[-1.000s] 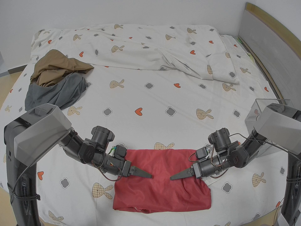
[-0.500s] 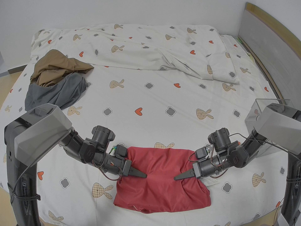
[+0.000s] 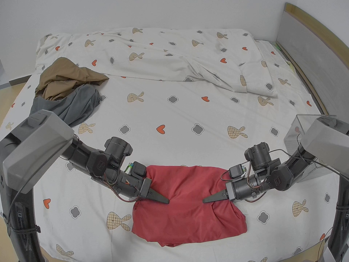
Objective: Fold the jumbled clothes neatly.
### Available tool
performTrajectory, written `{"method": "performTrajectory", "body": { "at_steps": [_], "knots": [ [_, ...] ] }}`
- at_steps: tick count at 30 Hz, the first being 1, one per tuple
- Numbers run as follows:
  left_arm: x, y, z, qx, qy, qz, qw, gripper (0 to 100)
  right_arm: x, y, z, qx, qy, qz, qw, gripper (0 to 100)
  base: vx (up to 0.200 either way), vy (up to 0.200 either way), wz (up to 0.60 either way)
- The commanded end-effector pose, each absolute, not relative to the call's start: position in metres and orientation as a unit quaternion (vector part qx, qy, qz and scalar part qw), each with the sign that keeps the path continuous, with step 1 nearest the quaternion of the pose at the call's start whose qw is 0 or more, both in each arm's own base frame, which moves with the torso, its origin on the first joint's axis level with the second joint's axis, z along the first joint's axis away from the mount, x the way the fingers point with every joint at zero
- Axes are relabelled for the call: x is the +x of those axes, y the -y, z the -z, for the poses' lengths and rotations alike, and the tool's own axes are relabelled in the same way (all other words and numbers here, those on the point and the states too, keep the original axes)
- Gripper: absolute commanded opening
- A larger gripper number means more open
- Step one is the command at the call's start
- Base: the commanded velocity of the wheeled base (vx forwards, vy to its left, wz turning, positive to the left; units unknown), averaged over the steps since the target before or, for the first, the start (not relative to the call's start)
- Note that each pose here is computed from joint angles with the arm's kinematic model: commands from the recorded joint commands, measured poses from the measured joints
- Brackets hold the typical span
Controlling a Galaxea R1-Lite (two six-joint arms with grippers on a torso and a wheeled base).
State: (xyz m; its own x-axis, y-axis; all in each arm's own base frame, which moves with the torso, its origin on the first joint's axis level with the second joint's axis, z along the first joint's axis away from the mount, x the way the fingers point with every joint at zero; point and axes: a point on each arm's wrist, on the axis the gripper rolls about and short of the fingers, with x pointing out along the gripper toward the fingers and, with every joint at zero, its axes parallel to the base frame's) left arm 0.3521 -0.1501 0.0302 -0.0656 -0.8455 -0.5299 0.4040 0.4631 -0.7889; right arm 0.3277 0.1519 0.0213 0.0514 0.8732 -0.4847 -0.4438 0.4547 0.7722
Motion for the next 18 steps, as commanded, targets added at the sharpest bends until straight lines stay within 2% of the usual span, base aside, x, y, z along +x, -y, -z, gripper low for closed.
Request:
{"method": "performTrajectory", "body": {
  "at_steps": [1, 13, 18],
  "knots": [
    [0.351, 0.150, -0.084, -0.189, -0.511, 0.497, 0.675, 0, 0.322, -0.152, -0.053, 0.223, -0.475, -0.482, 0.702, 0, 0.000, 0.000, 0.00],
    [0.352, 0.152, -0.084, -0.188, -0.515, 0.497, 0.673, 0, 0.322, -0.150, -0.060, 0.224, -0.468, -0.481, 0.707, 0, 0.000, 0.000, 0.00],
    [0.372, 0.158, -0.063, -0.189, -0.517, 0.495, 0.672, 0, 0.340, -0.151, -0.056, 0.224, -0.456, -0.481, 0.715, 0, 0.000, 0.000, 0.00]
  ]
}}
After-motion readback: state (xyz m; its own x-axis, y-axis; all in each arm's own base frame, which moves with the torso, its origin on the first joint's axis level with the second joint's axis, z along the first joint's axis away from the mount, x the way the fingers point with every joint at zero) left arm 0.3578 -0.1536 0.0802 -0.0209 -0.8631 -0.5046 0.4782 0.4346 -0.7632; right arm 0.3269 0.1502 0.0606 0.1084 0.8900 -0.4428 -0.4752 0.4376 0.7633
